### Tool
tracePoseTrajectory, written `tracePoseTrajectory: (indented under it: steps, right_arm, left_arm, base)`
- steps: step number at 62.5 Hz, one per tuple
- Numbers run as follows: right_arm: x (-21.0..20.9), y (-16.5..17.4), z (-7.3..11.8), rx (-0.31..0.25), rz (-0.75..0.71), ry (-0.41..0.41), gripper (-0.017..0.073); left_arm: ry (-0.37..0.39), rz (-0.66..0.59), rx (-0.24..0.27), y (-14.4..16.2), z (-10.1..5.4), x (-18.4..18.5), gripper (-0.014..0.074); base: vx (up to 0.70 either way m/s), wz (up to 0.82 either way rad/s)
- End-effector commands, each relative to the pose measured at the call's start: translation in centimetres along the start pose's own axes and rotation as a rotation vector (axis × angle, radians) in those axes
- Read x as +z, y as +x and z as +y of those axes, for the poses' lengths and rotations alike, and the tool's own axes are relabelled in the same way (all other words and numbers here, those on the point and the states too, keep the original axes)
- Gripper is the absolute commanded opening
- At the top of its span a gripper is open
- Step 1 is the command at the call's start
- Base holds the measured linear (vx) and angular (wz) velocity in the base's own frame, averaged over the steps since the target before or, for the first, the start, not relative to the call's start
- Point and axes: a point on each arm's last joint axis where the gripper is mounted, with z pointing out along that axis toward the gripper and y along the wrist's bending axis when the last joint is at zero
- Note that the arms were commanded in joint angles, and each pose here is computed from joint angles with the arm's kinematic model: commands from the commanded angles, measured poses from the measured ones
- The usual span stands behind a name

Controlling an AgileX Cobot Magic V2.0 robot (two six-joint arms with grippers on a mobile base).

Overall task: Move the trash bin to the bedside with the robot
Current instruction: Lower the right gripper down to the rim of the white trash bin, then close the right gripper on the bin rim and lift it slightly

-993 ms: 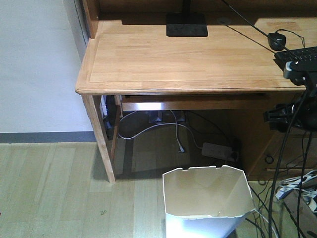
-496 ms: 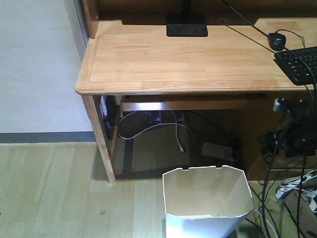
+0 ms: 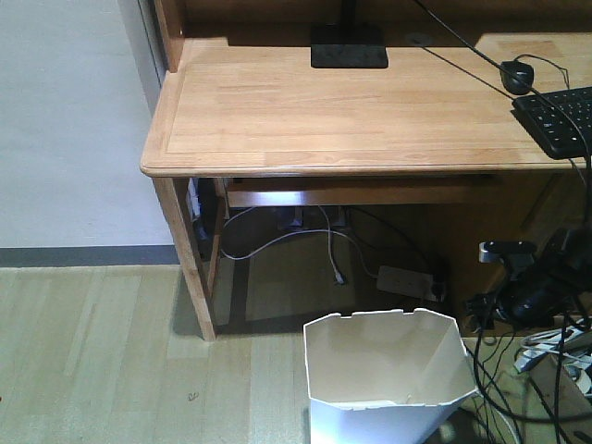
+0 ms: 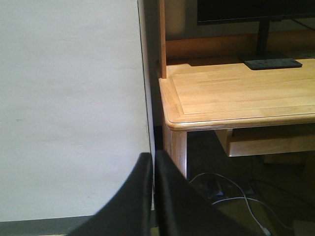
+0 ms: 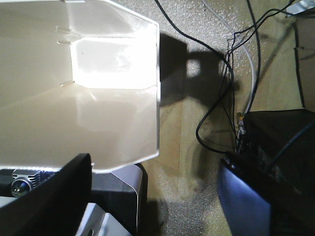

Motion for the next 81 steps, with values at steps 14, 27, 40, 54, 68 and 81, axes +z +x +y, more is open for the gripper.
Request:
tracePoseTrajectory:
  steps: [14, 27, 40, 54, 68, 81]
  right_arm:
    - [3.8, -3.2, -1.3, 0.024, -0.049, 0.011, 0.059]
    - [7.4, -4.5, -1.7, 0.033, -0.026, -0.014, 0.0589]
    - [11.4, -5.4, -1.9, 0.024, 0.045, -0.077, 0.0589]
    - [15.1, -5.2, -1.8, 0.018, 0.136, -0.137, 0.0557]
    - [16.9, -4.9, -2.1, 0.056, 0.201, -0.127, 0.037]
    - [16.2, -5.9, -2.1, 0.083, 0.183, -0.133, -0.0015]
  left_arm:
    - [0.003, -0.064, -0.004, -0.1, 0.0, 0.0, -0.0006]
    - [0.003, -0.064, -0.004, -0.1, 0.0, 0.0, -0.0006]
    - [0.003, -0.064, -0.004, -0.1, 0.0, 0.0, -0.0006]
    - [0.003, -0.064, -0.004, -0.1, 0.0, 0.0, -0.0006]
    - [0.003, -0.064, -0.004, -0.1, 0.0, 0.0, -0.0006]
    - [0.003, -0.064, -0.004, -0.1, 0.0, 0.0, -0.0006]
  base:
    - [0.0, 0.0]
    - [0.0, 0.0]
    - [0.0, 0.0]
    - [0.0, 0.0]
    - [0.0, 0.0]
    - [0.0, 0.0]
